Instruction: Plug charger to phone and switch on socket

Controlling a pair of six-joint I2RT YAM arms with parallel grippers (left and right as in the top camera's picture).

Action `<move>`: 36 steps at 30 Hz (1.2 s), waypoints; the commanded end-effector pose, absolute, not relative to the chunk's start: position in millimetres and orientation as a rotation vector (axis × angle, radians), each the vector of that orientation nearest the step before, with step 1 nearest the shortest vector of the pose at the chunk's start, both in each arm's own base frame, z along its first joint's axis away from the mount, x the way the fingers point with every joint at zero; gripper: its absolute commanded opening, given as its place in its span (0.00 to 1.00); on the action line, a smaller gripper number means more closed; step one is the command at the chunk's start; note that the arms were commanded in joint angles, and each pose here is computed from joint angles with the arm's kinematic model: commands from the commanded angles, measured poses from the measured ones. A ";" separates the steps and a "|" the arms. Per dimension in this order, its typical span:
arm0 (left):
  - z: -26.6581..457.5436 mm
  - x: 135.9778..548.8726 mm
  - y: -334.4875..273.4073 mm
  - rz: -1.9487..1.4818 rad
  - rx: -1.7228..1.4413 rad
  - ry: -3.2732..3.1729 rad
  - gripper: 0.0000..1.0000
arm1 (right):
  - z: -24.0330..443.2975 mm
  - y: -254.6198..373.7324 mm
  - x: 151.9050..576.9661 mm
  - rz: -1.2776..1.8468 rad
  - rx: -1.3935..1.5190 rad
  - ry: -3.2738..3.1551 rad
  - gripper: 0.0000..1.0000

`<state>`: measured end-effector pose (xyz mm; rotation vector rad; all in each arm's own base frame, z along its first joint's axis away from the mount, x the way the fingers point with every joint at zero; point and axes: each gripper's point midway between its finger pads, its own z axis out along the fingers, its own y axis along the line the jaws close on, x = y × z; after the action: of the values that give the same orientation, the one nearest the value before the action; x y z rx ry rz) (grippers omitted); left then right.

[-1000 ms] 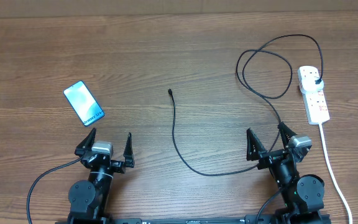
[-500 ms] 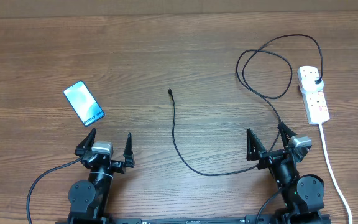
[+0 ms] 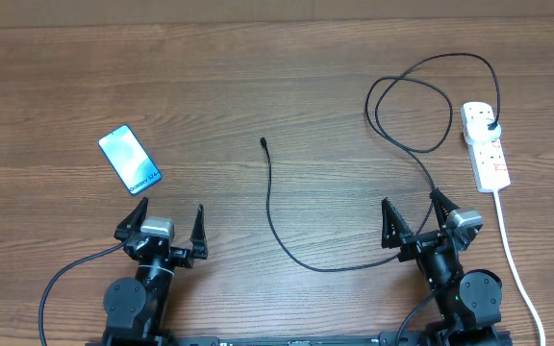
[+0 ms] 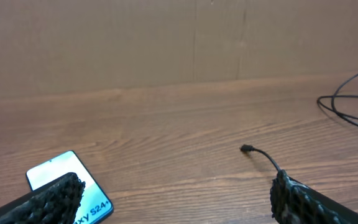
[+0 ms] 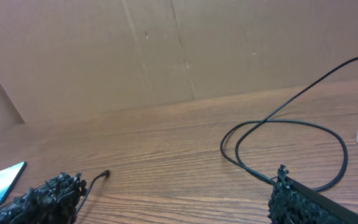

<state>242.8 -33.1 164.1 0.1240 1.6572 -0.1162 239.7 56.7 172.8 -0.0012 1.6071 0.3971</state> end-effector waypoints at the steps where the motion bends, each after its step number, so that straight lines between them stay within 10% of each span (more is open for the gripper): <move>1: 191.2 243.9 -36.9 -0.132 0.139 1.650 1.00 | 170.6 53.5 240.5 0.383 0.011 1.604 1.00; 19: 263.6 354.8 -51.2 -0.133 0.196 2.244 1.00 | 170.5 53.5 240.5 0.383 0.011 1.604 1.00; 36: 216.4 400.0 -82.1 -0.348 0.224 2.666 1.00 | 170.5 53.5 240.5 0.383 0.011 1.604 1.00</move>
<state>387.2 -81.8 224.5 0.2276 2.6549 -0.3676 239.6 56.7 173.2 -0.0010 1.6053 0.3976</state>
